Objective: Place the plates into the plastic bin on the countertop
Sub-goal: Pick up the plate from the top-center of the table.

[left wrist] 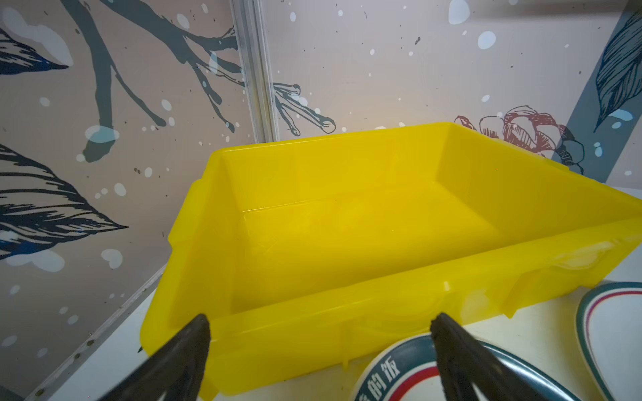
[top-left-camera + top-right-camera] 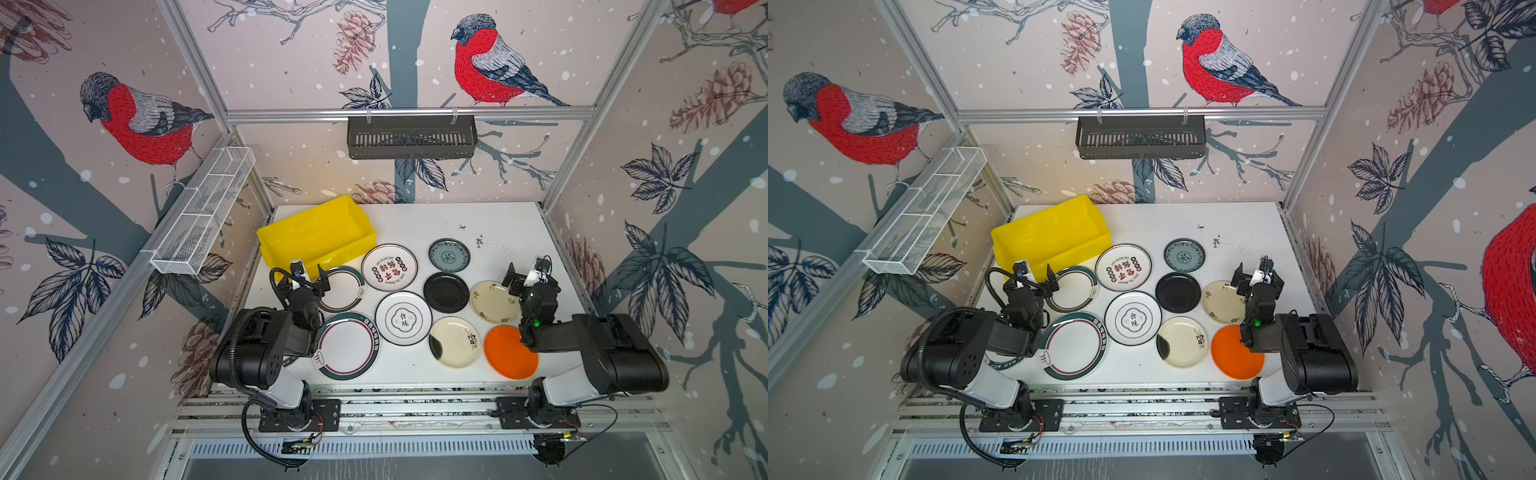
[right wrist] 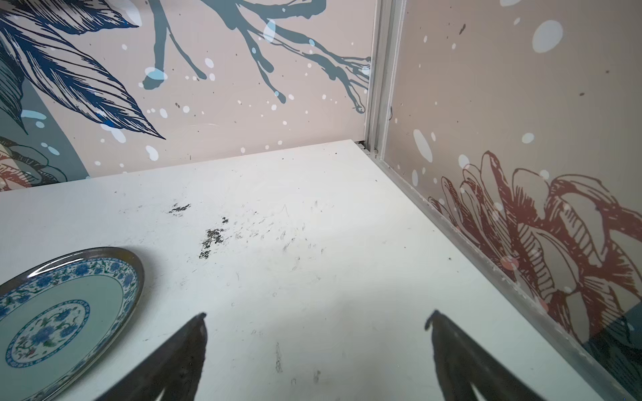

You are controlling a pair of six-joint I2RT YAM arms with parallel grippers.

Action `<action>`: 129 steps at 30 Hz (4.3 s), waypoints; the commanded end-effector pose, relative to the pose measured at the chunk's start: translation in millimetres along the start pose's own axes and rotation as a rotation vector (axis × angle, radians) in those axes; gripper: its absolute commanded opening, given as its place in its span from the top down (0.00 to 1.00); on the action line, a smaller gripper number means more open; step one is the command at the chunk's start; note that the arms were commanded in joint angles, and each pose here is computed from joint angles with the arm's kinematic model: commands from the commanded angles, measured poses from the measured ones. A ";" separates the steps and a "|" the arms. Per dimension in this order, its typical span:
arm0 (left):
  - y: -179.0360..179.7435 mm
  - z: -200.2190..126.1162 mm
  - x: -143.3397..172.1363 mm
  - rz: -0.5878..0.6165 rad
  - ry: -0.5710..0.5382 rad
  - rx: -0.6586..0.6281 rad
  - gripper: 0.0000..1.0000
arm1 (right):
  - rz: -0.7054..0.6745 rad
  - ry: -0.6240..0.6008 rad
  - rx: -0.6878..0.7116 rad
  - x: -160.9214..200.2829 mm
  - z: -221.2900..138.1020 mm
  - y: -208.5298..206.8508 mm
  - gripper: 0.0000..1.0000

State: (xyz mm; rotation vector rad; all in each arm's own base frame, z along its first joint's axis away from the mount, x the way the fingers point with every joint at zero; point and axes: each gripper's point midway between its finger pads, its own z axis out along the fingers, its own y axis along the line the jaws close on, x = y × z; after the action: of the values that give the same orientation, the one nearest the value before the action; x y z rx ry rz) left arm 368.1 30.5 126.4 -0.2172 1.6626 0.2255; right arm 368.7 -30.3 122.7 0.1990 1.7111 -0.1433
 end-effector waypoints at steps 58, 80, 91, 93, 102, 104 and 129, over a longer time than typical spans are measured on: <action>-62.9 -17.5 -68.9 -0.047 0.164 0.021 0.02 | 0.080 0.250 -0.354 -69.7 -22.4 132.7 0.00; -184.1 -112.1 9.9 -0.311 0.834 0.561 0.38 | 0.221 0.446 -0.731 -44.3 -69.0 200.8 0.00; -166.9 -124.2 15.1 -0.572 0.724 0.531 0.46 | 0.257 0.409 -0.781 -51.4 -82.0 206.2 0.00; -167.2 -125.5 20.1 -0.606 0.734 0.530 0.48 | 0.257 0.413 -0.778 -50.4 -83.5 206.0 0.00; -173.7 -122.6 16.9 -0.717 0.690 0.538 0.63 | 0.258 0.412 -0.768 -51.6 -89.1 203.2 0.00; -175.9 -121.2 17.4 -0.728 0.682 0.536 0.58 | 0.260 0.412 -0.773 -51.4 -91.5 202.5 0.00; -207.9 -95.4 52.3 -0.695 0.750 0.428 0.59 | 0.240 0.404 -0.692 -53.6 -90.0 187.2 0.00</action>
State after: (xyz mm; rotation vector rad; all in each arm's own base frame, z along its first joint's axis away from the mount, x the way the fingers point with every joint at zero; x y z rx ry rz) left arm 323.6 -197.9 79.5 -0.5422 2.2137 -0.8315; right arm 328.1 172.2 193.1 -0.1069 2.0097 0.7254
